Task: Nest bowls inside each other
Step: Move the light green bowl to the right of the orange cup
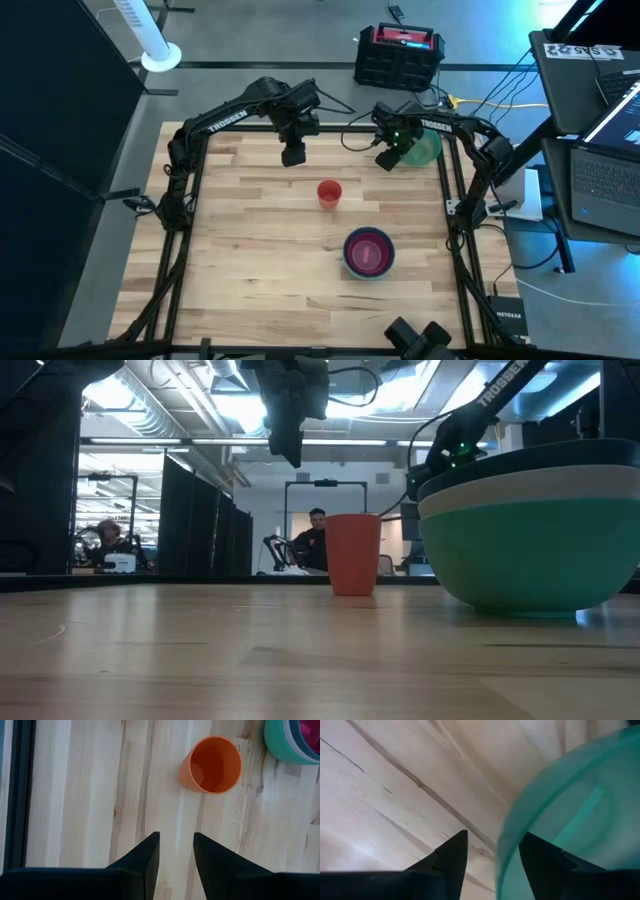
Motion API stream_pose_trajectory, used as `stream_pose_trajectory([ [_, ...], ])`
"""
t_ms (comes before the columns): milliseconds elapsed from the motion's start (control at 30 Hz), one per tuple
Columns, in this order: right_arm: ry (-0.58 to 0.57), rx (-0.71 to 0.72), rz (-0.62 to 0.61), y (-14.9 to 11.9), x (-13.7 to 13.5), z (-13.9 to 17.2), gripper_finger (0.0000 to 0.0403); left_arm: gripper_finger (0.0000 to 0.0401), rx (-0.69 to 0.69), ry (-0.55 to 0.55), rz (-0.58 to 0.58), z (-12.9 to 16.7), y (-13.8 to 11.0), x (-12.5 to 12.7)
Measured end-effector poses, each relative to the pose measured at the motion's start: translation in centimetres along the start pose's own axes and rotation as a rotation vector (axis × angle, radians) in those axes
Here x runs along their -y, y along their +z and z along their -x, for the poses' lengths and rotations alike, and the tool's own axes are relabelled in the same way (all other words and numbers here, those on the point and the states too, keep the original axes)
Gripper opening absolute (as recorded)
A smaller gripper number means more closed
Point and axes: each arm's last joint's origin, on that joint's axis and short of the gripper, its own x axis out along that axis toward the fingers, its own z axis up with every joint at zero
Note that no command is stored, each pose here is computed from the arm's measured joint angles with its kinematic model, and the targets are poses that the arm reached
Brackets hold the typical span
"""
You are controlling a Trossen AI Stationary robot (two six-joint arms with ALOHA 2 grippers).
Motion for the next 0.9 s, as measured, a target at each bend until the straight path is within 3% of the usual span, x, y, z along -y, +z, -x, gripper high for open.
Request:
stream_pose_trajectory([
  [100, 0.001, -0.005, 0.014, -0.1, 0.0, -0.1, 0.0131, 0.0104, 0.000, 0.000, -0.010, 0.0, 0.0, 0.0],
  [233, 0.053, 0.000, 0.028, 0.0, -0.2, -0.1, 0.0037, 0.0104, 0.002, 0.001, -0.011, 0.0, 0.0, 0.0],
  [300, 0.074, 0.000, 0.051, -0.1, -0.7, -0.1, 0.0012, 0.0104, 0.002, 0.001, -0.012, 0.0, 0.0, 0.0],
  [900, 0.134, 0.028, 0.410, -1.6, -12.7, 0.8, 0.0006, 0.0104, 0.000, 0.000, -0.030, 0.0, 0.0, 0.0],
])
